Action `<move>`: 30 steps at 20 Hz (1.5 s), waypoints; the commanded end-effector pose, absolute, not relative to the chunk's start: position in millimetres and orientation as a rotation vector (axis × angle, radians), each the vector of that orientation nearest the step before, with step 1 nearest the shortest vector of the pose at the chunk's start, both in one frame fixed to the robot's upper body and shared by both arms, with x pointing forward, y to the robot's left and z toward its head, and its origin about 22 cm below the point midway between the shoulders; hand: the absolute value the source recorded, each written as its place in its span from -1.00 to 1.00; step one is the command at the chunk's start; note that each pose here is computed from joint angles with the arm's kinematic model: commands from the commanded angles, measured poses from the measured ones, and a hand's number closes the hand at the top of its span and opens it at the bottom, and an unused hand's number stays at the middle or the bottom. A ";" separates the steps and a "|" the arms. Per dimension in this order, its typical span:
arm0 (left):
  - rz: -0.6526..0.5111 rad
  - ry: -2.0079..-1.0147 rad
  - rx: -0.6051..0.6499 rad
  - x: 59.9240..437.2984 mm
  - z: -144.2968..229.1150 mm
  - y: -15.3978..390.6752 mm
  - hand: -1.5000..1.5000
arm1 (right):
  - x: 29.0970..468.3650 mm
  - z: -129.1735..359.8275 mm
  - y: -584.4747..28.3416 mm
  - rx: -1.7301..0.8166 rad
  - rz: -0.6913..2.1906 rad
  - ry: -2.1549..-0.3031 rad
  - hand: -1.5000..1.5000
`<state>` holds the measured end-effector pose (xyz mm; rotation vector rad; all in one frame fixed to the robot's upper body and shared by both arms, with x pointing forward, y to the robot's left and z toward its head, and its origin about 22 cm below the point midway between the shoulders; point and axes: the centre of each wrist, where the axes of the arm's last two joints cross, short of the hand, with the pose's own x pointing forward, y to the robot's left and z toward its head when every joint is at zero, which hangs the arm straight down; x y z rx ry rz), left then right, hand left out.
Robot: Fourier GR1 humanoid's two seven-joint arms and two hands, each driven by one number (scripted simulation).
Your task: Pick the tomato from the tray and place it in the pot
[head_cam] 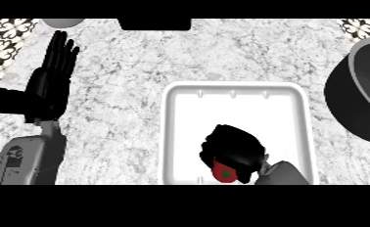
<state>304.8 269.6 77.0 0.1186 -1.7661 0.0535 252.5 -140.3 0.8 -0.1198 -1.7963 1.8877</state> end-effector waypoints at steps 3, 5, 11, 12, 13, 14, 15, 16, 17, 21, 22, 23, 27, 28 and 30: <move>0.067 -1.753 0.124 297.9 77.3 271.6 0.00 | 222.1 29.0 -147.1 -0.258 1.693 -1.887 1.00; 0.063 -1.760 0.132 309.7 83.8 281.1 0.00 | 210.0 24.4 -134.5 -0.392 1.603 -1.801 1.00; 0.071 -1.749 0.129 297.9 79.5 285.8 0.00 | 169.9 44.4 -115.8 -0.721 1.247 -1.651 1.00; 0.064 -1.748 0.126 291.0 78.9 293.5 0.00 | 163.1 49.8 -116.4 -0.762 1.178 -1.660 1.00; 0.078 -1.750 0.130 297.2 83.0 275.2 0.00 | 157.2 55.9 -119.0 -0.826 1.139 -1.659 1.00; 0.058 -1.748 0.127 295.0 83.1 281.7 0.00 | 162.2 69.0 -124.5 -0.950 1.107 -1.647 1.00; 0.066 -1.758 0.140 301.1 89.4 279.1 0.00 | 162.7 79.3 -122.6 -0.996 1.035 -1.657 1.00; 0.059 -1.752 0.124 297.3 78.6 278.8 0.00 | 159.9 96.4 -130.9 -1.032 0.977 -1.664 1.00; 0.058 -1.750 0.126 289.0 72.9 277.8 0.00 | 156.4 92.4 -136.1 -1.075 0.932 -1.654 1.00; 0.065 -1.758 0.145 298.6 80.0 281.6 0.00 | 148.5 139.1 -153.8 -1.199 0.689 -1.731 1.00; 0.055 -1.755 0.125 298.8 86.0 279.7 0.00 | 148.1 142.5 -164.0 -1.238 0.681 -1.707 1.00; 0.058 -1.759 0.140 296.4 80.5 293.6 0.00 | 139.8 142.1 -174.8 -1.314 0.661 -1.693 1.00; 0.044 -1.745 0.103 287.8 76.1 283.2 0.00 | 136.1 163.2 -220.7 -1.382 0.545 -1.684 1.00; 0.058 -1.781 0.117 295.3 87.5 285.3 0.00 | 138.8 176.5 -227.9 -1.393 0.524 -1.659 1.00; 0.049 -1.773 0.105 303.5 81.5 265.1 0.00 | 145.8 183.6 -248.1 -1.419 0.543 -1.621 1.00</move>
